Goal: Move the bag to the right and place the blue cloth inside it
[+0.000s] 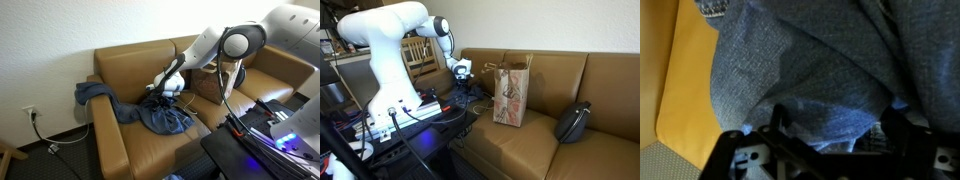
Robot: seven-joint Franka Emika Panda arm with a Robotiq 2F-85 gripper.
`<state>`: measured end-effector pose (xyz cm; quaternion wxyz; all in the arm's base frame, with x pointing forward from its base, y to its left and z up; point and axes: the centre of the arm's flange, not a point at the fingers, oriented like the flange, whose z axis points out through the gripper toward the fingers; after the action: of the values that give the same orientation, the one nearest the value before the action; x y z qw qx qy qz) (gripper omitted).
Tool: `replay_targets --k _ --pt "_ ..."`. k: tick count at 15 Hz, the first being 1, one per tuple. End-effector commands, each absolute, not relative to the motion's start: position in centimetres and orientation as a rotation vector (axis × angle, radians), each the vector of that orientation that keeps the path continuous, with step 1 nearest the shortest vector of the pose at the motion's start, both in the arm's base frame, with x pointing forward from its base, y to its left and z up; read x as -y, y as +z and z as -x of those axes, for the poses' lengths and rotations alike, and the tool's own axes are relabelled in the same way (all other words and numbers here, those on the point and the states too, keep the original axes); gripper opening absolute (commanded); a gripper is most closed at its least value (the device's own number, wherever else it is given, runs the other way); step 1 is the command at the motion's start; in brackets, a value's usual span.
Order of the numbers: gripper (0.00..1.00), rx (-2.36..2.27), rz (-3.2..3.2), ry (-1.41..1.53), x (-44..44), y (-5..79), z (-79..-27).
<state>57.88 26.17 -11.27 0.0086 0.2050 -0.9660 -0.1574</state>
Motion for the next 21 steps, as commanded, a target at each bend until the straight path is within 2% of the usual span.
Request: replay_targets --k 1,6,7,8,18,20,21 --pt "1.0 3.097 -0.527 -0.528 -27.7 -12.9 -59.6" --pt "1.0 3.112 -0.466 -0.555 -27.8 -14.2 -59.8" --pt "0.85 3.109 -0.466 -0.563 -27.9 -14.5 -59.8" --pt "0.74 3.105 -0.484 -0.562 -28.0 -14.8 -59.8" --pt "0.04 3.09 -0.588 -0.546 -27.4 -15.1 -60.2" --pt "0.0 3.094 -0.636 -0.579 -27.0 -14.1 -60.6" --pt "0.04 3.108 -0.662 -0.609 -27.1 -12.6 -60.8"
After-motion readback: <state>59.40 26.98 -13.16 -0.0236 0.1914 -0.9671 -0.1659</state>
